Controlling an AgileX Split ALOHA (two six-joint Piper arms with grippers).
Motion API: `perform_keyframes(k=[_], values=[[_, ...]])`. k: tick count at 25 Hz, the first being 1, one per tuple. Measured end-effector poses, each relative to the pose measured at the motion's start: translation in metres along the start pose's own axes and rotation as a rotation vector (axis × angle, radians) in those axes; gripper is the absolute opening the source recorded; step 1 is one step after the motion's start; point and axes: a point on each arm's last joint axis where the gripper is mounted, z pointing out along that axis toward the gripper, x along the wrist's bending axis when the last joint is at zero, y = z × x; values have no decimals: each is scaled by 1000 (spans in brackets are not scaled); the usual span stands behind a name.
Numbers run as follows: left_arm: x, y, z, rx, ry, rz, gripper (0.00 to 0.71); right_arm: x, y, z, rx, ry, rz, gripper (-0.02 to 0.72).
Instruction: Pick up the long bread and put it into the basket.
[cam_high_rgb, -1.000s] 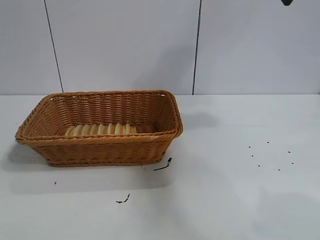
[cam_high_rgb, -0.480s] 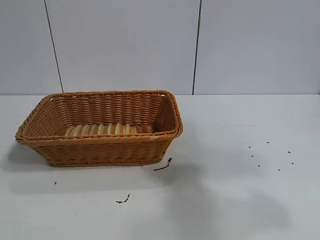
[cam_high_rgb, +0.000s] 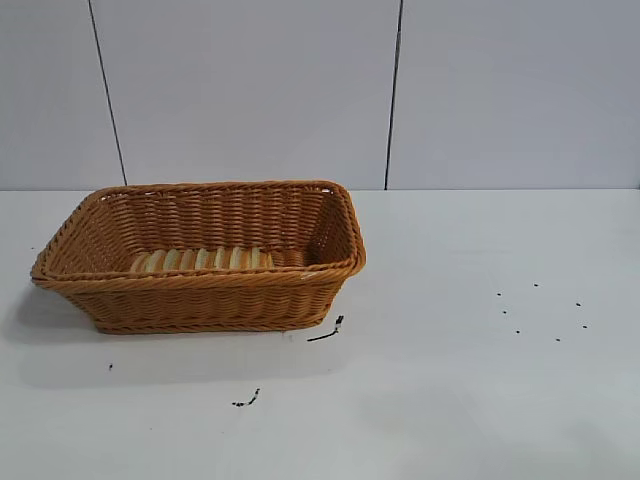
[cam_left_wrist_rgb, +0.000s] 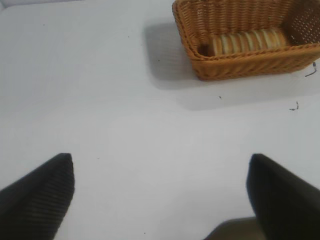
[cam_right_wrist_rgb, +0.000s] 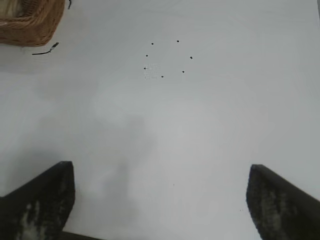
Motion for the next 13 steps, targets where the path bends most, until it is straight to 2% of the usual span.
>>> perform_keyframes(k=[5, 13], values=[[0, 0, 0, 0, 0, 0, 696, 0, -6, -9, -76, -3, 0, 638], [0, 0, 0, 0, 0, 0, 696, 0, -6, -10, -80, -5, 5, 638]])
